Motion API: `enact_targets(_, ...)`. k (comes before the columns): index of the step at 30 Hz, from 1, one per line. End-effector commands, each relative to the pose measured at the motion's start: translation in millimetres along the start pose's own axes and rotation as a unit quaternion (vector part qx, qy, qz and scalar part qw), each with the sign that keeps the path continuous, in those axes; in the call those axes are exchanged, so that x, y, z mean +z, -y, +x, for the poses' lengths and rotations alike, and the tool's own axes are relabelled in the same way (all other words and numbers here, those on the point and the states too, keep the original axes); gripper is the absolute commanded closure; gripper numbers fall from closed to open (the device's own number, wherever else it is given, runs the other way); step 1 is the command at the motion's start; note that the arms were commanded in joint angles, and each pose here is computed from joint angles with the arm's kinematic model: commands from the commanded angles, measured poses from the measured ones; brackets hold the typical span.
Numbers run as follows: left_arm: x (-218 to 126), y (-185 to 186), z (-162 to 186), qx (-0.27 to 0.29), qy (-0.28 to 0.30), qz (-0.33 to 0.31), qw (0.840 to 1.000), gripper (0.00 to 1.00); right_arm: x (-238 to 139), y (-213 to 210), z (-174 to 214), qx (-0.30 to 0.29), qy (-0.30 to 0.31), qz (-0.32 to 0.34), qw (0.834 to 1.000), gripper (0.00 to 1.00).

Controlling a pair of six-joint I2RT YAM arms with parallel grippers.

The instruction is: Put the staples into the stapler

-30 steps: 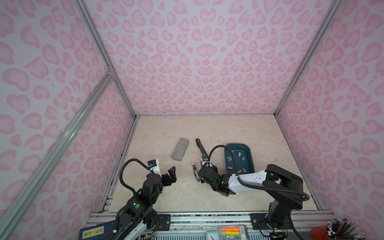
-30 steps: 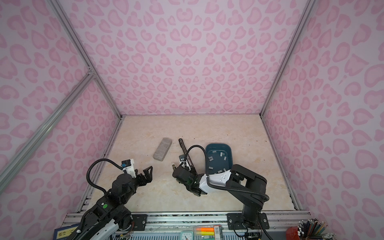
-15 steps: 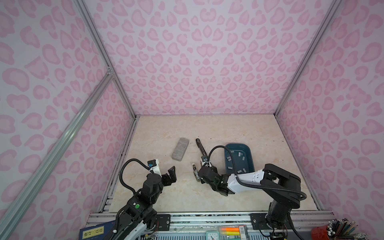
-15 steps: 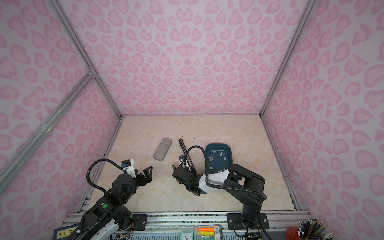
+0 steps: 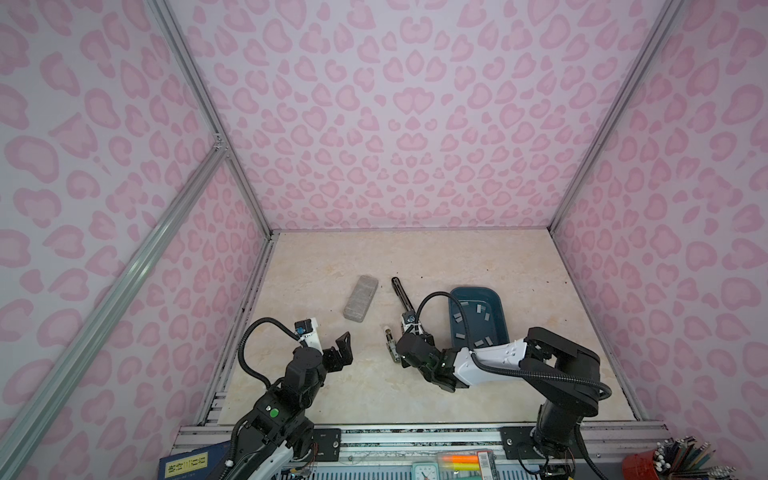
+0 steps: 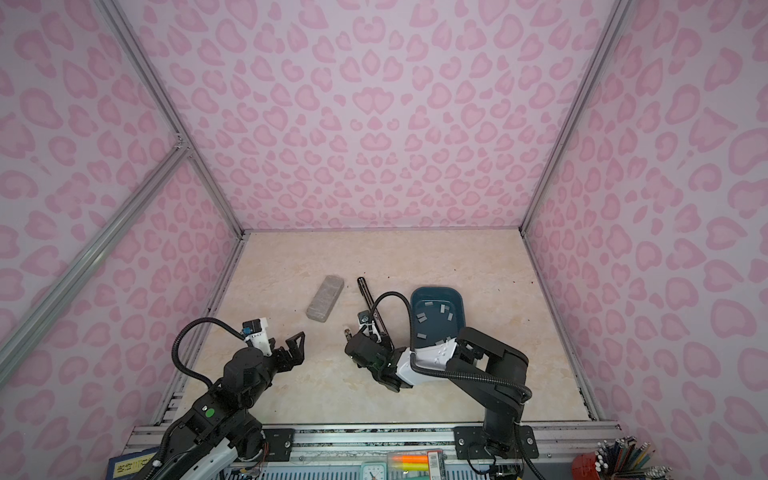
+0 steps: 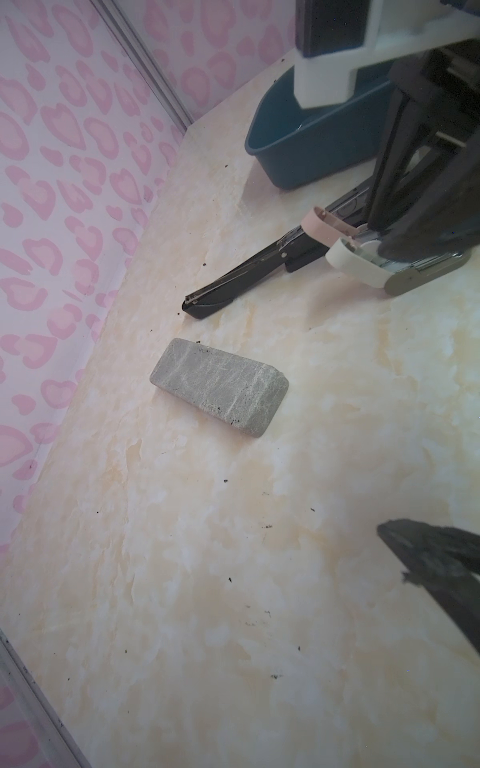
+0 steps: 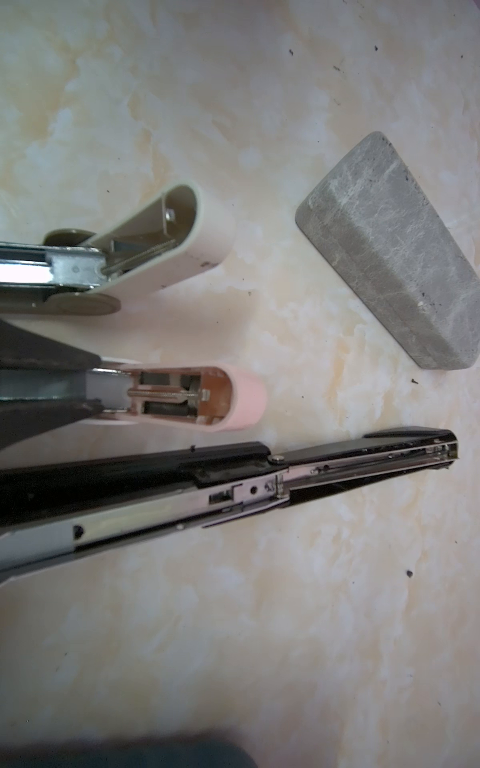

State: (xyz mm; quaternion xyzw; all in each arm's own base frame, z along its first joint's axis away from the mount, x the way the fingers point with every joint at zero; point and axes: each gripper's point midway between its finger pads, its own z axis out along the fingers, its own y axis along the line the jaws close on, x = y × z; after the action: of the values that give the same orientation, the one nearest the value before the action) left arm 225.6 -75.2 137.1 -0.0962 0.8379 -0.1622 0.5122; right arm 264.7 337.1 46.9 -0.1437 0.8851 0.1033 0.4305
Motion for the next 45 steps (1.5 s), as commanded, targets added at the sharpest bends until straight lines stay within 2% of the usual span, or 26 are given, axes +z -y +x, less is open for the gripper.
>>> enact_targets(1, -1, 1, -3, -0.003, 0.007, 0.001, 1.000, 0.02, 2, 0, 0, 0.006, 0.003, 0.002, 1.000, 0.96)
enact_targets(35, -1, 2, -4, -0.002, 0.009, 0.007, 1.000, 0.02, -7, 7, 18, 0.021, -0.012, 0.006, 1.000, 0.98)
enact_targets(45, -2, 2, -4, -0.003, 0.009, 0.007, 1.000, 0.02, -8, 8, 24, 0.023, -0.016, 0.006, 1.000, 0.95)
